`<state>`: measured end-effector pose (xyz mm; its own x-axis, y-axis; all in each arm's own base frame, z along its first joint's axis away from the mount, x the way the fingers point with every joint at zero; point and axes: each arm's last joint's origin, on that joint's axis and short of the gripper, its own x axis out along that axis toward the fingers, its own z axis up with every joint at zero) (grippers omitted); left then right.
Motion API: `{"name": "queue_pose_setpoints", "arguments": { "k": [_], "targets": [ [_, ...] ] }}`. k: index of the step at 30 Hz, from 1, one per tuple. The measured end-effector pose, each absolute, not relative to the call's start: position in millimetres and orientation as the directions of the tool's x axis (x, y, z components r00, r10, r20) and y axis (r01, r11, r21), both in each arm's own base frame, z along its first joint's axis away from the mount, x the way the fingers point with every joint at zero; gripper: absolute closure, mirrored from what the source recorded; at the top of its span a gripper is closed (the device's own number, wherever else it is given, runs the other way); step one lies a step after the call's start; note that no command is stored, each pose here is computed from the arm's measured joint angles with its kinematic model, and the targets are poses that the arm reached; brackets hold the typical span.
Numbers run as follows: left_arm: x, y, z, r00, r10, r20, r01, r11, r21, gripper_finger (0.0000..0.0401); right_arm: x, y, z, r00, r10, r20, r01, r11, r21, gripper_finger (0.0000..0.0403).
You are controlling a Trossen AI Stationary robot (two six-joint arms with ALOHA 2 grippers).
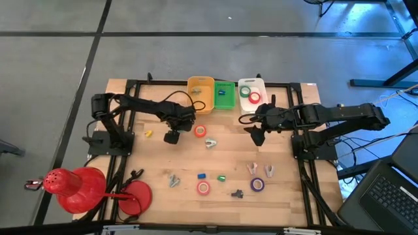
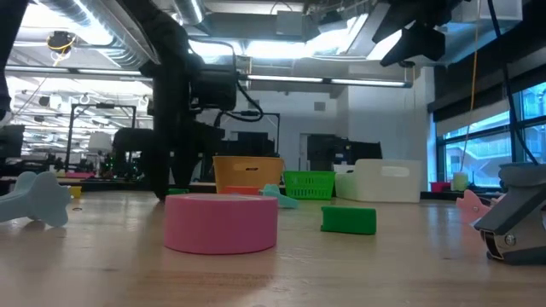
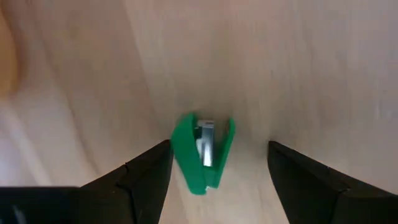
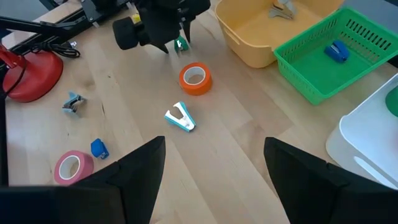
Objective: Pick and place Stapler, Stapler remover, tape
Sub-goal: Put the left green stapler into the green bin
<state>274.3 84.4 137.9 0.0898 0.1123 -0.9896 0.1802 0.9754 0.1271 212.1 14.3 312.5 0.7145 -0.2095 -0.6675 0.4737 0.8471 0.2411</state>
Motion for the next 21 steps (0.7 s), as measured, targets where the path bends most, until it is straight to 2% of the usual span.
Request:
{"name": "queue_pose_setpoints", "arguments": {
  "k": [3,5,7,11,17,21],
  "targets": [
    [275.7,84.6,130.0,0.062,0.097,-0.993,0.16,0.981,0.106,0.0162,212.0,14.3,312.5,0.714,-0.21,-0.668,0.474,0.847,0.241,0.0128],
    [276.6,84.4,129.0,0.064,0.093,-0.994,0.154,0.983,0.102,0.019,212.0,14.3,312.5,0.714,-0.21,-0.668,0.475,0.847,0.241,0.0128],
    [276.6,83.4,129.0,0.067,0.09,-0.994,0.154,0.983,0.1,0.0233,212.0,14.3,312.5,0.714,-0.21,-0.668,0.475,0.847,0.241,0.0128],
    [276.7,84.5,134.4,0.096,0.12,-0.988,0.123,0.984,0.131,0.0345,212.0,14.1,312.5,0.713,-0.214,-0.667,0.477,0.846,0.238,0.0128],
    [271.5,84.3,143.7,0.125,0.081,-0.989,0.046,0.995,0.087,0.0351,212.0,13.8,312.5,0.713,-0.218,-0.667,0.479,0.845,0.236,0.0128],
    [271.6,81.8,157.6,0.205,0.036,-0.978,0.015,0.999,0.04,0.0351,212.0,13.9,312.5,0.713,-0.218,-0.667,0.479,0.845,0.236,0.0128]
  ]
}}
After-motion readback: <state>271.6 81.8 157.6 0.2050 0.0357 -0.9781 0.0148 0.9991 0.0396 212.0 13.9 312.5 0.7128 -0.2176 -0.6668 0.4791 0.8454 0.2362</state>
